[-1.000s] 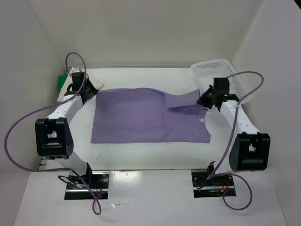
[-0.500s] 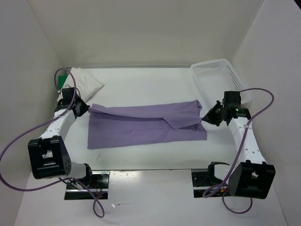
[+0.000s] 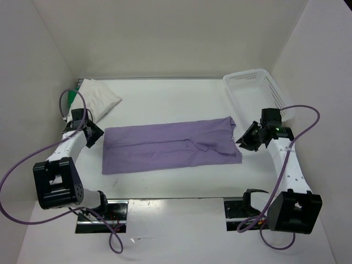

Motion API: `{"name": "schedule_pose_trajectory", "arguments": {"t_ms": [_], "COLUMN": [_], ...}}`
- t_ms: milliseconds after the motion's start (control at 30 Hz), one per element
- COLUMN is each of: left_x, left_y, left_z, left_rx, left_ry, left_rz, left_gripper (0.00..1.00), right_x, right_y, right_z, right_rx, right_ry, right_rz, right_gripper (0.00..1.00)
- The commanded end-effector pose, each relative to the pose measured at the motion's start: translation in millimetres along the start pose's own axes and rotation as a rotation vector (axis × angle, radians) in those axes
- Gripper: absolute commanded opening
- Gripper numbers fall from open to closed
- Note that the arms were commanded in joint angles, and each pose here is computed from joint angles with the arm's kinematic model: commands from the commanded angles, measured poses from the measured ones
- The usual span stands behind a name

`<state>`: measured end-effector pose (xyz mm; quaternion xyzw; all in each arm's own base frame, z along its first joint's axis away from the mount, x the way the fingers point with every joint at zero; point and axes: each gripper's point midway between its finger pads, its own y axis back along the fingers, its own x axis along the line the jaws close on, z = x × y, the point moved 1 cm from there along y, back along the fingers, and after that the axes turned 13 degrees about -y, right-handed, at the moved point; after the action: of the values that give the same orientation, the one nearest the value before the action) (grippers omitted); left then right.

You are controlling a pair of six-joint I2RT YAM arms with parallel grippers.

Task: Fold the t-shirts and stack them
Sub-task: Fold the other side of the tshirt into a rectangle

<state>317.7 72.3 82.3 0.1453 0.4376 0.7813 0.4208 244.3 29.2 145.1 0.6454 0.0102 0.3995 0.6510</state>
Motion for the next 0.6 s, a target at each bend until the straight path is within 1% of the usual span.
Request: {"name": "schedule_pose_trajectory", "arguments": {"t_ms": [0,67,100,133,167,200,233,267,300,333,400,433,467,500,567], "left_x": [7,-11,-24,-39,-45,-62,-82,-93,-102,-123,-137,-150,-155,-155,-160], "left_y": [5,9,12,16,16,18,21,25,26,35,42,48,52,55,58], "left_z": [18,22,34,35,34,33,22,17,8,-5,-25,-40,-47,-58,-72], "left_rx": [-0.038,-0.028,-0.061,-0.05,-0.058,-0.059,-0.04,-0.038,-0.03,-0.02,0.006,0.023,0.029,0.048,0.06], "left_ry": [0.093,0.109,0.113,0.095,0.084,0.055,0.0,-0.026,-0.062,-0.112,-0.16,-0.192,-0.199,-0.205,-0.22], "left_rz": [0.042,-0.049,-0.116,-0.209,-0.225,-0.299,-0.347,-0.371,-0.392,-0.446,-0.49,-0.522,-0.548,-0.562,-0.584], "left_gripper": [0.61,0.61,0.61,0.59,0.57,0.55,0.53,0.49,0.48,0.47,0.47,0.47,0.47,0.47,0.47], "right_x": [13,36,43,56,61,66,70,71,64,71,68,66,69,66,62], "right_y": [19,24,23,13,4,-3,-25,-36,-54,-61,-73,-82,-87,-93,-106], "right_z": [31,38,38,24,15,3,-25,-39,-53,-77,-92,-102,-105,-105,-109], "right_rx": [-0.146,-0.181,-0.185,-0.139,-0.108,-0.071,0.018,0.051,0.096,0.125,0.134,0.153,0.151,0.146,0.163], "right_ry": [0.035,0.079,0.099,0.152,0.196,0.229,0.304,0.359,0.405,0.479,0.535,0.566,0.574,0.575,0.594], "right_rz": [-0.004,0.06,0.071,0.092,0.09,0.082,0.048,0.031,-0.027,-0.015,-0.049,-0.07,-0.057,-0.067,-0.089], "right_gripper": [0.33,0.33,0.31,0.21,0.16,0.11,0.06,0.03,0.0,0.0,0.0,0.02,0.07,0.17,0.2]}}
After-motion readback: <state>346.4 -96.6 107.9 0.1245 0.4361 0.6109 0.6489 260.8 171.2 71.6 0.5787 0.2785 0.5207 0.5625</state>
